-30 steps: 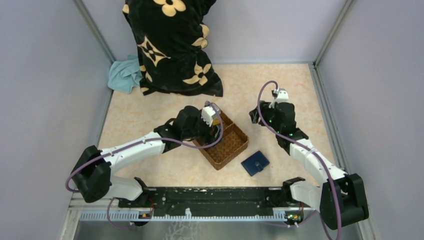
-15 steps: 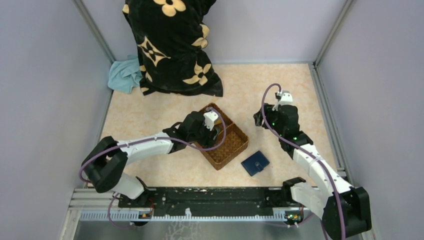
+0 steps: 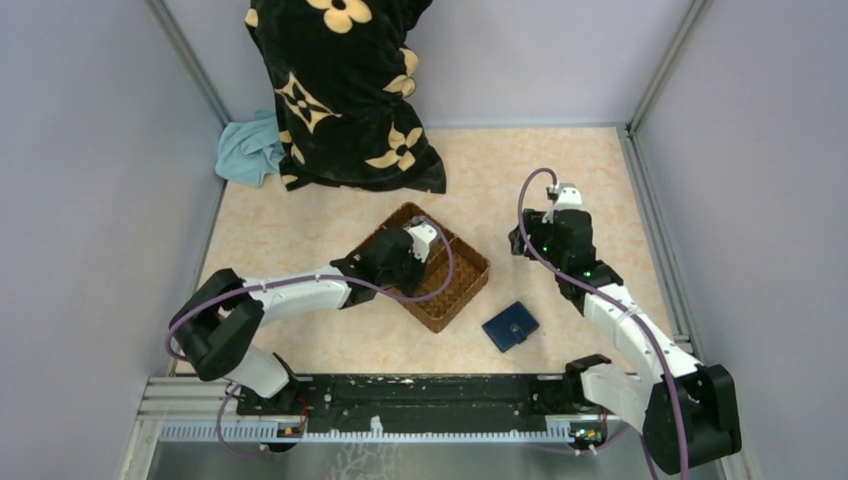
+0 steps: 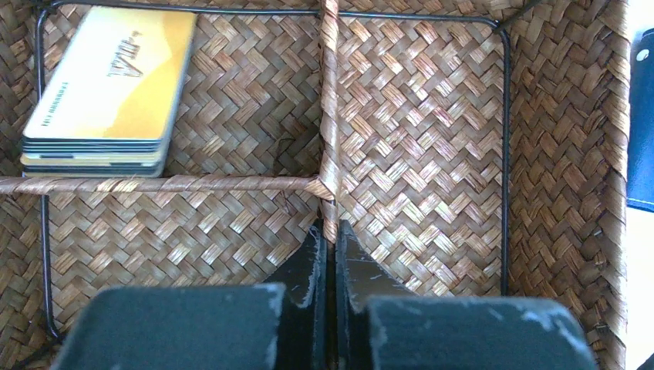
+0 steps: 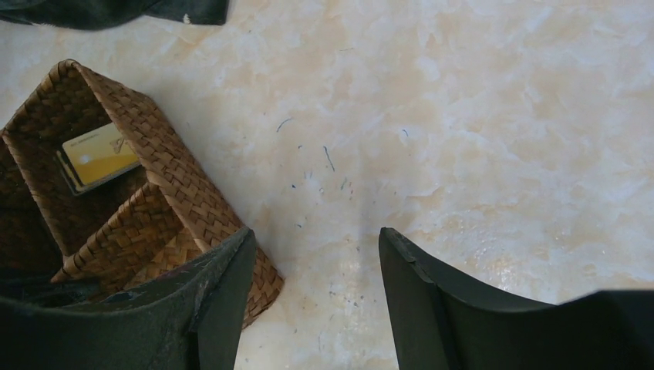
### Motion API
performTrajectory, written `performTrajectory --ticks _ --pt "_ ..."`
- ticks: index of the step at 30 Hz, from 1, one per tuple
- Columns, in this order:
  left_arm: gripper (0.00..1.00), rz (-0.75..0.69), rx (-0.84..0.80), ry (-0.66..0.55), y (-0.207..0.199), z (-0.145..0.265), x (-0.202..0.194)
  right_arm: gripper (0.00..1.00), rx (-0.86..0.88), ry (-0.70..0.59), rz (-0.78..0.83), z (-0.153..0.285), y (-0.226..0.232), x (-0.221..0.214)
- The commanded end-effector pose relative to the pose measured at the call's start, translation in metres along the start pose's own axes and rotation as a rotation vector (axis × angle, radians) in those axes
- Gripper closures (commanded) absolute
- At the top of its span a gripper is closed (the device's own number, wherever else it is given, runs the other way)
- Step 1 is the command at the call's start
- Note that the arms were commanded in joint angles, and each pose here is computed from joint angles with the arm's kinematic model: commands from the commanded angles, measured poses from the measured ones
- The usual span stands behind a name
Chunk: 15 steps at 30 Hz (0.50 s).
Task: Take the credit cards out of the card holder
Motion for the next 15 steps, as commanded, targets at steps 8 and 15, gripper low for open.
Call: performTrajectory --ticks 8,15 --pt "1.00 0.201 0.219 0.023 0.017 0.008 -0.018 0.40 0.074 -0.060 -0.003 -0.010 0.016 0.020" --pt "1.00 0.351 0.360 0.014 0.027 0.011 -0.022 0.40 0.087 -0.042 -0.005 -0.014 0.017 0.017"
Point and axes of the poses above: each gripper's point midway between its finger pads, its own z axis back along the fingers, its own y axis along the line the jaws close on, x = y × z, the point moved 6 cm from there along z, back along the fingers, and after that the axes turned 6 degrees about -z, right-handed, at the moved point
